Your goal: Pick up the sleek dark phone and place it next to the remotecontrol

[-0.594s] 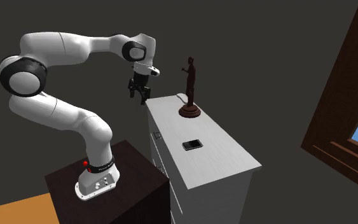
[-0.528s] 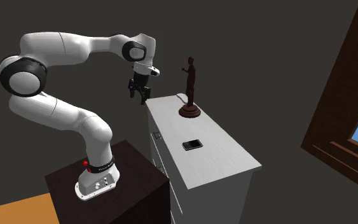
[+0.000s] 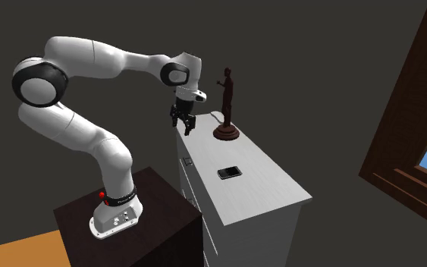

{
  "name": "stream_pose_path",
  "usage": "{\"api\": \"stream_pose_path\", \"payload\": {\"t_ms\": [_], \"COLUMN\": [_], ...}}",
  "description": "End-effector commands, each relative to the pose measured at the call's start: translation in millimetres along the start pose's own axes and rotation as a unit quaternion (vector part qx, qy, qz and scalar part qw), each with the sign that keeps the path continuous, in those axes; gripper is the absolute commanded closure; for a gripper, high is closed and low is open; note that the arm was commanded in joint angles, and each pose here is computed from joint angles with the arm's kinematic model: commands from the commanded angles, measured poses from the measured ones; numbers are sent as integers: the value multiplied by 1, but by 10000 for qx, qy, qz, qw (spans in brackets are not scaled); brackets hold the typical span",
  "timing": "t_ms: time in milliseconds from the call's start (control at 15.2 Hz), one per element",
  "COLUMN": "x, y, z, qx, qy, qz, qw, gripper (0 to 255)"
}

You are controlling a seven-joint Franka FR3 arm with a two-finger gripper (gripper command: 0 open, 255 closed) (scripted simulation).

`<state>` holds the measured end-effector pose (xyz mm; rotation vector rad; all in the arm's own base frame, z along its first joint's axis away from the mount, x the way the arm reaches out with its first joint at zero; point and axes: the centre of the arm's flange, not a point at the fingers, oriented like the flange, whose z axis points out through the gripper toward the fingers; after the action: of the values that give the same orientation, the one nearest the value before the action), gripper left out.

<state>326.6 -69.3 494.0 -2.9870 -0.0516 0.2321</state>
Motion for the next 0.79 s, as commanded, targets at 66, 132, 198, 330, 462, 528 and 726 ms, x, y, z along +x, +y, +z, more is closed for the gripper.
{"api": "stream_pose_path", "payload": {"t_ms": [66,132,198,330,462,528,726], "x": [15,20,25,35,44,48,60], "y": [32,43,53,75,96,107,141], "z": [14,18,22,29,36,40,50], "qx": [-49,-63,-78,-107,-135,-150,-193], "qy": [115,150,185,255,325,360,465], "qz": [199,265,331,463,595,661,858], "qw": [9997,9995,9993,9985,9976,9971,9950], "gripper": [0,0,0,0,0,0,0]}}
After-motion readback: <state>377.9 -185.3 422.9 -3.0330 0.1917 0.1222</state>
